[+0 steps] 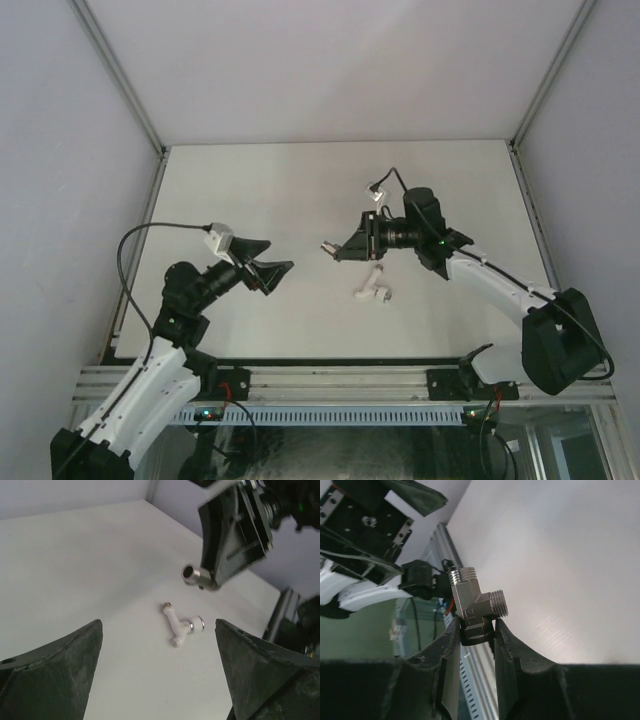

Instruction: Install the water faucets

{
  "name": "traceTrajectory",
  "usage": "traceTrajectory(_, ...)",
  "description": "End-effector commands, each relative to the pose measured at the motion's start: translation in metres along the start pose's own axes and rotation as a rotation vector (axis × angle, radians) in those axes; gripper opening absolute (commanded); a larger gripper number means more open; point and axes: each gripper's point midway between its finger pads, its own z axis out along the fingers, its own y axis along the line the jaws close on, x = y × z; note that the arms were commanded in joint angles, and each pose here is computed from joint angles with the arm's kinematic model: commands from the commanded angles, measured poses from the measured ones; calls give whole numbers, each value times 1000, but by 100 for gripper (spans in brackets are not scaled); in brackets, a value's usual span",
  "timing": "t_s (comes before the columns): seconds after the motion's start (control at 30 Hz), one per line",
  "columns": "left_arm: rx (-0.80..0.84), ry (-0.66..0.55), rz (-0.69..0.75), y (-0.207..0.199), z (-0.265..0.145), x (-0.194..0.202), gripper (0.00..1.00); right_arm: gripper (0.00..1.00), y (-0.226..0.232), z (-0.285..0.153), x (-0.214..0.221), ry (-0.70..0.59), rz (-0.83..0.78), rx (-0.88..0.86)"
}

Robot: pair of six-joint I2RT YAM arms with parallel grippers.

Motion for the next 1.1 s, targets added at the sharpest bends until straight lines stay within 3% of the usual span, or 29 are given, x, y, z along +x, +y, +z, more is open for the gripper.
traceTrajectory(0.0,359,-25,260,-70,-1,-38,97,1,48,-35,2,56,22,-187)
traceTrajectory(0.27,524,54,534,-99,-10,-35,100,1,87,-57,17,134,47,-311)
traceTrajectory(0.53,680,71,603,-130,-14,-31,99,1,108,-55,33,203,54,-367)
traceTrajectory(0.87,784,113,660,-149,-16,-27,78,0,131,-44,48,282,62,-432)
traceTrajectory(1.07,846,142,673,-158,-19,-20,70,0,142,-40,48,299,60,-467)
